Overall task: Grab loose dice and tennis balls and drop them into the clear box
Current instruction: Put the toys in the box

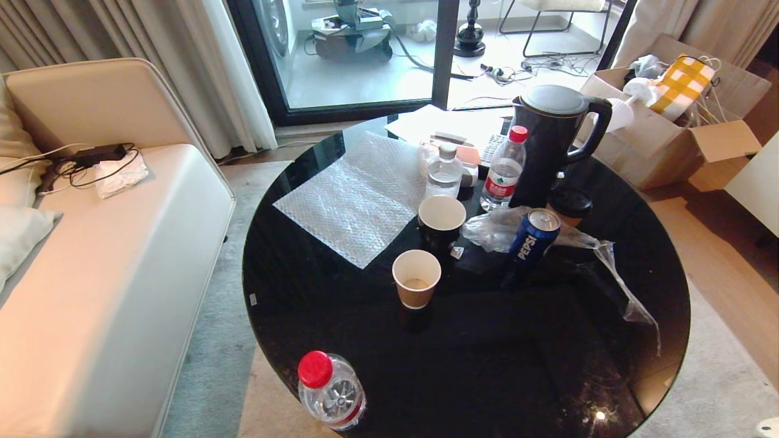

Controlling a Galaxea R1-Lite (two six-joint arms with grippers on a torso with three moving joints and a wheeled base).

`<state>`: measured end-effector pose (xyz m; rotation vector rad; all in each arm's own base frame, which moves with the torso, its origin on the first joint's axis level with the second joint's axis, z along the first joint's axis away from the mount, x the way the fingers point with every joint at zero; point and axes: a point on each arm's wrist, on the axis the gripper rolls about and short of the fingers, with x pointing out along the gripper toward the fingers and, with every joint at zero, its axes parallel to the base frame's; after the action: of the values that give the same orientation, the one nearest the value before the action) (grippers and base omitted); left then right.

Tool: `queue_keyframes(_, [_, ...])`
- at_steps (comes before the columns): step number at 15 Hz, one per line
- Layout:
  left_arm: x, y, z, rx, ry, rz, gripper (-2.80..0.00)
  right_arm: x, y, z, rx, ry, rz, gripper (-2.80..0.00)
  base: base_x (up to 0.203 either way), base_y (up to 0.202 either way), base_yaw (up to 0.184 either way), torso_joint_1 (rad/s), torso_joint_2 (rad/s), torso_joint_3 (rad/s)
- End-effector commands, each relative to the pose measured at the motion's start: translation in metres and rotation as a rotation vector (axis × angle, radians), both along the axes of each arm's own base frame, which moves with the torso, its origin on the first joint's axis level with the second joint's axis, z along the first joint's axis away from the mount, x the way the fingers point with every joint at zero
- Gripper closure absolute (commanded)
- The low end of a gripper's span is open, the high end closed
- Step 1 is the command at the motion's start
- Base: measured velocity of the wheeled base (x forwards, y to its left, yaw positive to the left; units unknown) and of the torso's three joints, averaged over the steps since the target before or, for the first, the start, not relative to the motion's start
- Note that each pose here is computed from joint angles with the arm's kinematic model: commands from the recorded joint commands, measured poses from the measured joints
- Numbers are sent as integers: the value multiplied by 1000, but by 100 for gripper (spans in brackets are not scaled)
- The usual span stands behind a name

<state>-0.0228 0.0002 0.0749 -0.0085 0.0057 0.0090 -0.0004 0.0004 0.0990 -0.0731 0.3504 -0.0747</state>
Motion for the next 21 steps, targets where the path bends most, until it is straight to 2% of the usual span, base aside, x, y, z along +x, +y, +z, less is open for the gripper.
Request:
queue_keyframes(1, [0, 0, 0, -1, 0, 0, 0, -2, 0, -9, -13, -81, -7, 0, 0, 0, 0, 0, 0, 0])
queue_keyframes(2, [0, 0, 0, -1, 0, 0, 0, 0, 0, -11, -17, -115, 7, 0, 0, 0, 0, 0, 0, 0])
queue_keyframes(5, [0, 0, 0, -1, 0, 0, 0, -1, 1, -12, -16, -86, 37, 0, 0, 0, 0, 0, 0, 0])
queue_keyframes(7, [0, 0, 0, 0, 0, 0, 0, -6, 0, -15, -12, -92, 94, 0, 0, 0, 0, 0, 0, 0])
queue_keyframes(10, [0, 0, 0, -1, 0, 0, 0, -24, 0, -22, -19, -245, 115, 0, 0, 0, 0, 0, 0, 0])
queue_keyframes(11, [0, 0, 0, 1, 0, 0, 0, -26, 0, -23, -13, -267, 116, 0, 0, 0, 0, 0, 0, 0])
queue_keyframes(12, [0, 0, 0, -1, 0, 0, 0, -27, 0, -25, 6, -256, 114, 0, 0, 0, 0, 0, 0, 0])
queue_keyframes(21, [0, 0, 0, -1, 0, 0, 0, -27, 0, -25, 14, -254, 112, 0, 0, 0, 0, 0, 0, 0])
